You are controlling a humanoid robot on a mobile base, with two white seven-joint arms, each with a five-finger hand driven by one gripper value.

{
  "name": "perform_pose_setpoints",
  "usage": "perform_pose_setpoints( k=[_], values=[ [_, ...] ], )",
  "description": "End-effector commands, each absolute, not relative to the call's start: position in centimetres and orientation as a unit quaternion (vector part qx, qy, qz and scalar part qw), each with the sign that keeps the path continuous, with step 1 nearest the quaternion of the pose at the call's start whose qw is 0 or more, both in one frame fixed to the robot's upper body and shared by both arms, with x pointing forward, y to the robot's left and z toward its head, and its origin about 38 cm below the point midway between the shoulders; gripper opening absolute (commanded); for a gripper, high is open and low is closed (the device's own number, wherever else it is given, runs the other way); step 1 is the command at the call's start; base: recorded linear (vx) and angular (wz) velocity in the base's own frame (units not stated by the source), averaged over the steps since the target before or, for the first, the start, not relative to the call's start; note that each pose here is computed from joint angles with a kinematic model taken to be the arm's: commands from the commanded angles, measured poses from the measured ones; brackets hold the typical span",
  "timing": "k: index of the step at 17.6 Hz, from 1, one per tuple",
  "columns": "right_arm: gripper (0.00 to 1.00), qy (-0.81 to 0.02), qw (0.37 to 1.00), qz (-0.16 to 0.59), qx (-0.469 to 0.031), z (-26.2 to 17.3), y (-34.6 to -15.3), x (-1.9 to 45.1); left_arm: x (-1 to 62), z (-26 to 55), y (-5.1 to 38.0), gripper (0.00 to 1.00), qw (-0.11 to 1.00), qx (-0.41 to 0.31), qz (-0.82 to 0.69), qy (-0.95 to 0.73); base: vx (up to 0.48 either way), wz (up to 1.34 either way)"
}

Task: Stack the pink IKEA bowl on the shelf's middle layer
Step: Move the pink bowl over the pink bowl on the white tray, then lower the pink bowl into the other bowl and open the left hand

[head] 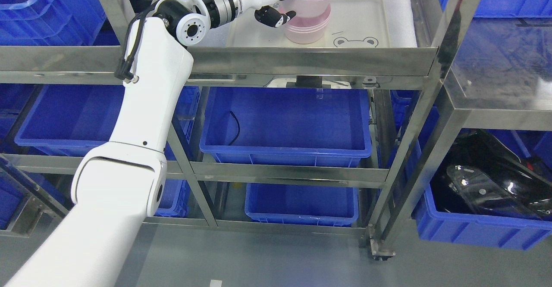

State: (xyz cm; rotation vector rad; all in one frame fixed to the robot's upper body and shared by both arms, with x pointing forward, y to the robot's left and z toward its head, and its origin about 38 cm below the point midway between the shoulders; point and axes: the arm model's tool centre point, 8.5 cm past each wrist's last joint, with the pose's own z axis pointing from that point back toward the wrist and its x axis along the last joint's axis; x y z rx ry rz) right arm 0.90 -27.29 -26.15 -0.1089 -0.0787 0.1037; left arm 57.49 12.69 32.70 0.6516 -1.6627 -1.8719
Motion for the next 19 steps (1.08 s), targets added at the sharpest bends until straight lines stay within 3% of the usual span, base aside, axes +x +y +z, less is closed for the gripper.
perform_pose_setpoints(
  k=[1, 4, 7, 10, 14, 19],
  values=[
    [1.00, -0.037, 0.996, 0.052, -0.063, -26.1, -28.4, 0.1, 58.1, 31.1, 11.9, 0.35, 0.289, 0.225, -0.709, -0.603, 0.000, 0.00],
    [1.00, -0.037, 0.996, 0.052, -0.063, -26.1, -28.4, 0.1, 58.1, 30.9, 12.5, 0.42, 0.293, 0.227, -0.708, -0.601, 0.000, 0.00],
    [1.00, -0.037, 0.996, 0.052, -0.063, -26.1, -28.4, 0.1, 58.0, 31.6, 12.7, 0.57, 0.290, 0.231, -0.699, -0.611, 0.000, 0.00],
    [1.00, -0.037, 0.996, 0.052, -0.063, -26.1, -28.4, 0.1, 56.9, 37.1, 13.4, 0.63, 0.277, 0.222, -0.616, -0.703, 0.000, 0.00],
    [1.00, -0.037, 0.996, 0.052, -0.063, -26.1, -28.4, 0.1, 54.9, 39.1, 11.9, 0.64, 0.253, 0.085, -0.530, -0.805, 0.000, 0.00],
    [1.00, -0.037, 0.996, 0.052, -0.063, -26.1, -28.4, 0.1, 46.7, 28.2, 4.1, 0.77, 0.222, -0.102, -0.552, -0.797, 0.000, 0.00]
  ],
)
